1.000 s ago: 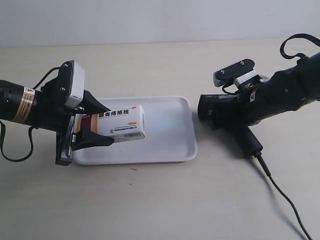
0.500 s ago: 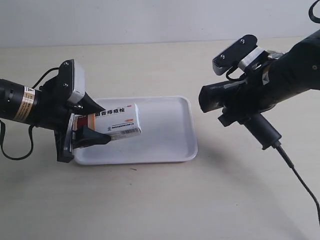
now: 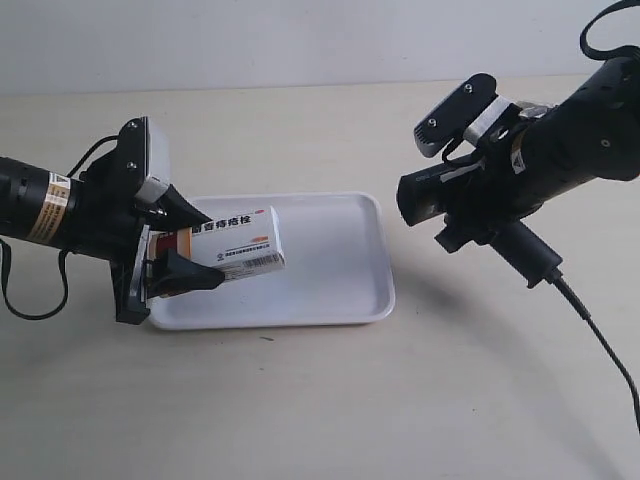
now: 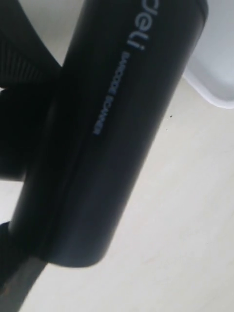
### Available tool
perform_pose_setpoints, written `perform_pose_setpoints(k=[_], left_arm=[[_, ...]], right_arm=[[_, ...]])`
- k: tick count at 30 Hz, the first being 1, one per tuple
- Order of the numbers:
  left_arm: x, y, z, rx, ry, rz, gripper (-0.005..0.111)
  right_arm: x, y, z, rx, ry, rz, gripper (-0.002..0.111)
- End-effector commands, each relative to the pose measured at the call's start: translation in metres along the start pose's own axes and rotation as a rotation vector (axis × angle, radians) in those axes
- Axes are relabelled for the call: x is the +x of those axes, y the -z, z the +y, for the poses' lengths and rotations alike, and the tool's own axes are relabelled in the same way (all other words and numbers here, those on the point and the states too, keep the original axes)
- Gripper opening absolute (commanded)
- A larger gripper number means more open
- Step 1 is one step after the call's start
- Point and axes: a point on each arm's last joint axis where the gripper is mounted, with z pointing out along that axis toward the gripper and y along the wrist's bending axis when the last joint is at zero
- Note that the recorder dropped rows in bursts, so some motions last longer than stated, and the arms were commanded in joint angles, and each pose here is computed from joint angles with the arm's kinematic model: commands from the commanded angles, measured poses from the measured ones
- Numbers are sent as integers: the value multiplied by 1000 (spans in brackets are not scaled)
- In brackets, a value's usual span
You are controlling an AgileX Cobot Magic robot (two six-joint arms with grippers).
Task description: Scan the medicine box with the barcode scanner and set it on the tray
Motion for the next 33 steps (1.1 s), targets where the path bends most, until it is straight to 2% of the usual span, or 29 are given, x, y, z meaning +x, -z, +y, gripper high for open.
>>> perform_pose_setpoints(k=[1, 11, 14, 19, 23, 26, 28, 31, 33], left_arm=[[0, 0, 2, 4, 6, -13, 0], [-2, 0, 2, 1, 17, -25, 0], [-3, 0, 5, -26, 56, -49, 0], [3, -10, 13, -91, 190, -88, 0], [7, -22, 16, -91, 214, -48, 0], [3, -33, 13, -68, 200, -32, 0], [2, -39, 14, -96, 196, 18, 0], [4, -45, 19, -204, 258, 115, 0], [3, -49, 19, -218, 254, 139, 0]], right_arm=[[-8, 5, -3, 21, 1, 4, 0], [-10, 10, -4, 23, -44, -14, 0], [-12, 2, -5, 20, -112, -45, 0], [-4, -27, -9, 13, -215, -31, 0], [1, -45, -8, -10, -291, -34, 0], [3, -52, -7, -23, -295, -42, 0], [3, -57, -5, -34, -301, -49, 0], [4, -62, -3, -46, -318, -55, 0], [4, -64, -2, -50, -320, -62, 0]])
